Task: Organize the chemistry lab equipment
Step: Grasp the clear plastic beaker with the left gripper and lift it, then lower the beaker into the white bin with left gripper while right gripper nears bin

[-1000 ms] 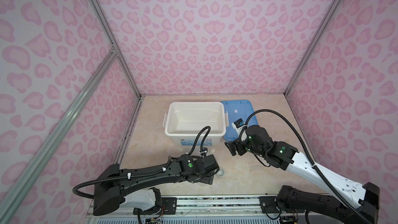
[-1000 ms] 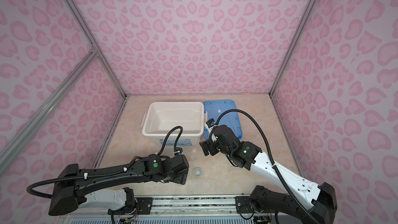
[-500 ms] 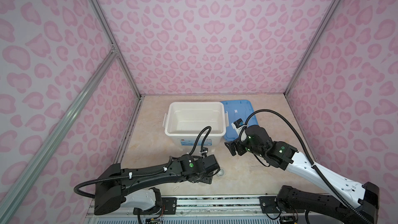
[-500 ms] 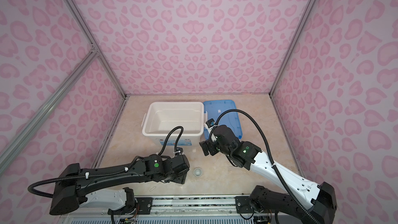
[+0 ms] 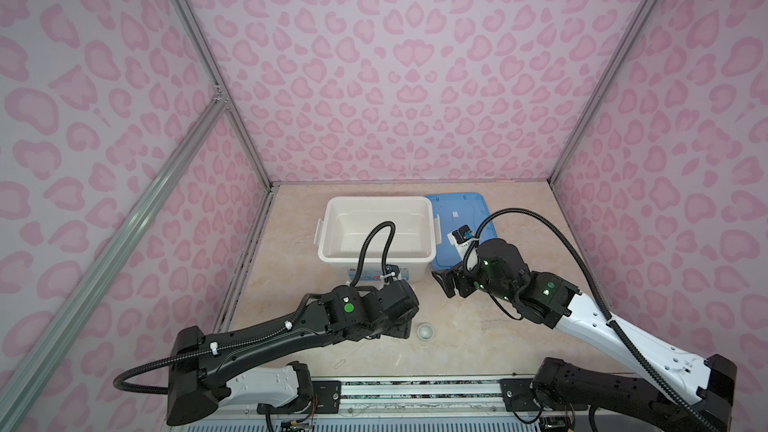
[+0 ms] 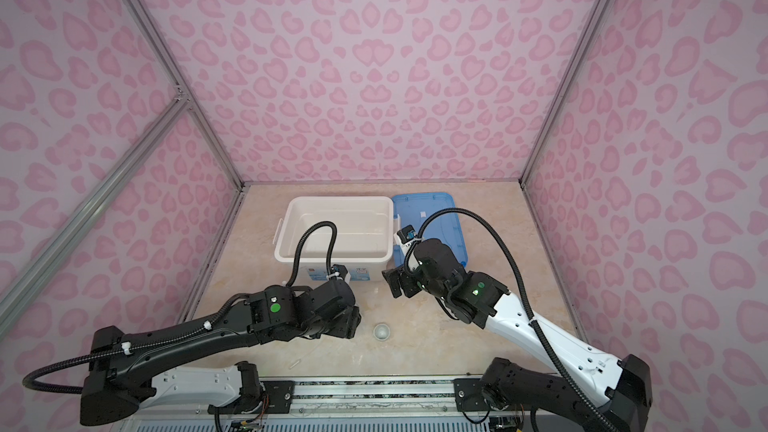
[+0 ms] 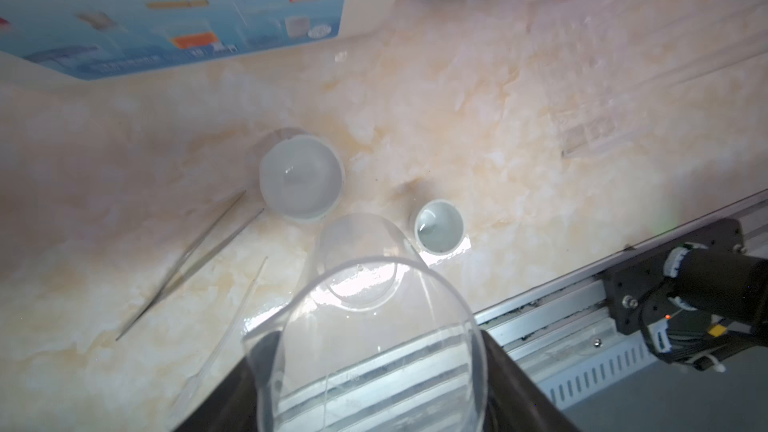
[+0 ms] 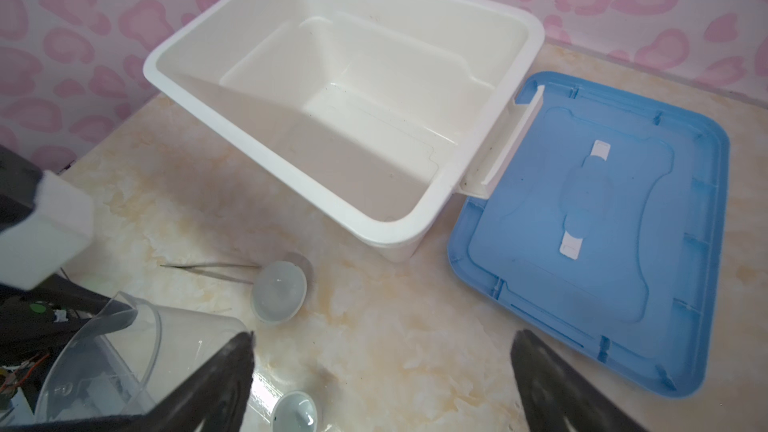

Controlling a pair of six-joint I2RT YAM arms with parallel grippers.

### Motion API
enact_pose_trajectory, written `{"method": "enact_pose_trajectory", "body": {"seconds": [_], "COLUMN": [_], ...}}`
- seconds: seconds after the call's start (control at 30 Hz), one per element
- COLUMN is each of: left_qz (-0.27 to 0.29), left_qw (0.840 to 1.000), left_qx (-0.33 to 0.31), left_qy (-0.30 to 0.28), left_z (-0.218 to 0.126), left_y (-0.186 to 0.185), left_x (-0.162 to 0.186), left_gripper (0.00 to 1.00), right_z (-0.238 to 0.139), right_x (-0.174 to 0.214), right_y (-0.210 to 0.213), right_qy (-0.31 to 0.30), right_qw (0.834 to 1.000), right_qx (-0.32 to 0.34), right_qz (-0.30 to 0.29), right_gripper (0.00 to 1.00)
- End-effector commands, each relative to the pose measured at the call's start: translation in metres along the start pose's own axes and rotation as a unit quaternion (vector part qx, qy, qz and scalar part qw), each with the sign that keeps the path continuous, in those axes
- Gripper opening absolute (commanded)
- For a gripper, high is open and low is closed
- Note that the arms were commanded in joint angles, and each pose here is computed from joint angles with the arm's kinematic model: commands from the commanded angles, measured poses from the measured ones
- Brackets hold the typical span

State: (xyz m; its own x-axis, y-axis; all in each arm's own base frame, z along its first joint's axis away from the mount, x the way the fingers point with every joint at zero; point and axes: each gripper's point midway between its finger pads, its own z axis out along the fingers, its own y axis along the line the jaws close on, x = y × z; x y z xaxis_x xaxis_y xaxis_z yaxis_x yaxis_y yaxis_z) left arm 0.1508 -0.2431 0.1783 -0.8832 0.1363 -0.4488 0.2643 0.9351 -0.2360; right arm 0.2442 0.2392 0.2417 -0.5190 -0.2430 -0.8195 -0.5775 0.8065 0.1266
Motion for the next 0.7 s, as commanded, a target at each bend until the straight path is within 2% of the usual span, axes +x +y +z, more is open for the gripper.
{"method": "enact_pose_trajectory", "body": {"seconds": [0.0,0.17,0.3,0.5,0.67], "left_qz": [0.022,0.035,0.034,0.023,-0.028], "left_qw": [0.999,0.996,0.992,0.988,0.987], "left_qx": [0.001,0.008,-0.01,-0.054,-0.085], "left_qy": [-0.035,-0.088,-0.118,-0.14,-0.133], "left_z": [-0.031,-0.079,-0.096,-0.092,-0.059], "left_y": [0.008,0.011,0.026,0.052,0.091], "left_x": [-0.031,-0.085,-0.126,-0.181,-0.209], "left_gripper": [0.7,0.7,0.68,0.67,0.68], "right_z": [-0.007,-0.013,-0.011,-0.001,0.022], "right_x": [-0.026,-0.048,-0.065,-0.089,-0.103], "right_y": [0.01,0.017,0.023,0.034,0.028], "right_qy": [-0.039,-0.064,-0.076,-0.092,-0.089], "right_qw": [0.999,0.997,0.996,0.994,0.996], "right_qx": [-0.024,-0.036,-0.045,-0.06,-0.028], "right_qz": [0.005,0.001,-0.003,-0.001,0.006], "right_gripper": [0.97,0.97,0.97,0.97,0.96]}}
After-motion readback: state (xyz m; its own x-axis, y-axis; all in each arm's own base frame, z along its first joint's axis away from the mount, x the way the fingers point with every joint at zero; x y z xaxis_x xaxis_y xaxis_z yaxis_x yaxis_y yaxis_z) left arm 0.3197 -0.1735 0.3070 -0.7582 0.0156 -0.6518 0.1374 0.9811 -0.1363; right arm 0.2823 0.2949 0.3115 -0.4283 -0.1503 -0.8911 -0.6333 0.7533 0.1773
